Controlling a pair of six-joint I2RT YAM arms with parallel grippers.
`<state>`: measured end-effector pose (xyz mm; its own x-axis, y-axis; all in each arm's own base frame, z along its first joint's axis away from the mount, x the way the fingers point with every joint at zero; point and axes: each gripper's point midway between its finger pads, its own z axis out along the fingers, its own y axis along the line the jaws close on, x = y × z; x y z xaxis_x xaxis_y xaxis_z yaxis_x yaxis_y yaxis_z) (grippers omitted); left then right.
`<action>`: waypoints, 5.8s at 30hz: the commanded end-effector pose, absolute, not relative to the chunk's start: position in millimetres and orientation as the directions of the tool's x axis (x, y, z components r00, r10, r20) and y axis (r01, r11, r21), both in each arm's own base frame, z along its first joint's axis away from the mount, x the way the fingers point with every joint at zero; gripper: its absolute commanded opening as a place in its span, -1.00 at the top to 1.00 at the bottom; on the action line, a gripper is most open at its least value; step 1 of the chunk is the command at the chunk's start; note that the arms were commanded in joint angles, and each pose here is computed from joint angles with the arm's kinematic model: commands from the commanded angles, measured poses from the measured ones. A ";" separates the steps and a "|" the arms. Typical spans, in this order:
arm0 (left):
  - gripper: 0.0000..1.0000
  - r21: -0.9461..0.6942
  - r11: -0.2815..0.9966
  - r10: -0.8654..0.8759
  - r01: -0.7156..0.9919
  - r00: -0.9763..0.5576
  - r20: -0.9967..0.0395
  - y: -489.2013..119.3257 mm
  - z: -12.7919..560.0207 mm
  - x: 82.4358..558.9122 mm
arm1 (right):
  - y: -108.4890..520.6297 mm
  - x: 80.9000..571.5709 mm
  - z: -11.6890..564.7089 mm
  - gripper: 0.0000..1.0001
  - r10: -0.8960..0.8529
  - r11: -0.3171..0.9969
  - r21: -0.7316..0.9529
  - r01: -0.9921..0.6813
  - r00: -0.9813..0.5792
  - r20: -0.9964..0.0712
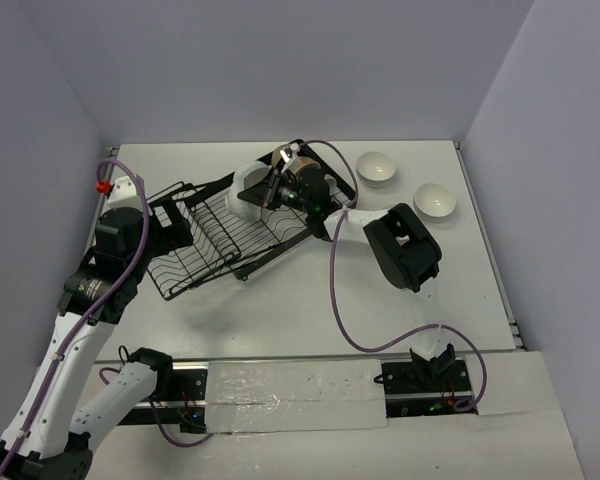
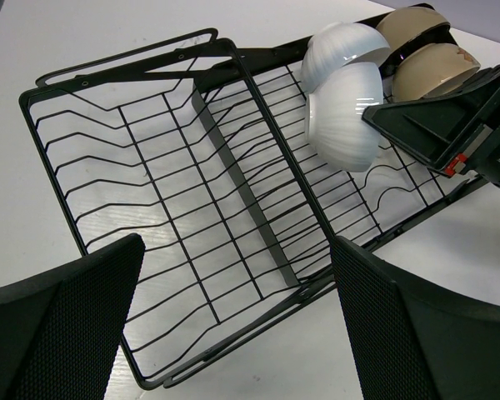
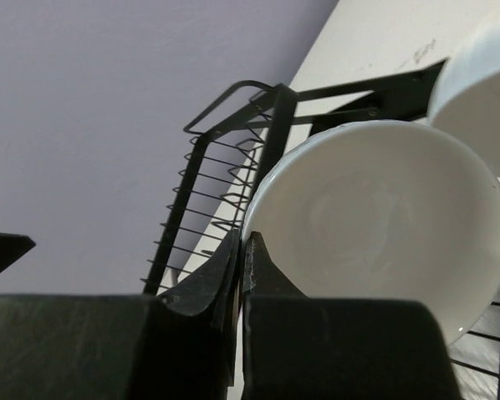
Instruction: Load the bowls into the dish rack
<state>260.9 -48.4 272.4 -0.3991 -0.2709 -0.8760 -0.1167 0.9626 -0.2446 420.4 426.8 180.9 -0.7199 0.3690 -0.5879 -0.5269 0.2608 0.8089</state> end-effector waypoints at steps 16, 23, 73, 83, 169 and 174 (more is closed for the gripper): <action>-0.99 -0.260 0.957 -0.288 -0.125 -0.371 -0.883 -47.1 285.4 261.5 | 418.2 435.5 192.7 1.00 0.493 0.200 0.805 -0.559 -0.652 -0.576; -0.99 -0.267 0.956 -0.294 -0.123 -0.372 -0.881 -47.9 285.5 260.5 | 419.8 438.3 190.2 1.00 0.504 0.179 0.811 -0.556 -0.656 -0.561; -0.99 -0.264 0.956 -0.294 -0.131 -0.368 -0.882 -45.2 287.3 257.3 | 404.9 456.9 174.1 1.00 0.637 0.154 0.898 -0.413 -0.653 -0.410; -0.98 -0.259 0.957 -0.291 -0.133 -0.369 -0.883 -44.1 288.4 255.9 | 413.2 457.8 165.5 1.00 0.627 0.106 0.913 -0.395 -0.686 -0.369; -0.98 -0.310 0.948 -0.316 -0.076 -0.345 -0.884 -61.6 285.3 277.4 | -53.6 472.4 125.5 -0.22 0.267 0.962 0.120 0.247 -0.735 -0.624; -0.99 -0.295 0.950 -0.311 -0.098 -0.350 -0.884 -57.8 283.2 278.1 | -52.9 477.7 101.5 -0.11 0.262 0.964 0.117 0.240 -0.770 -0.582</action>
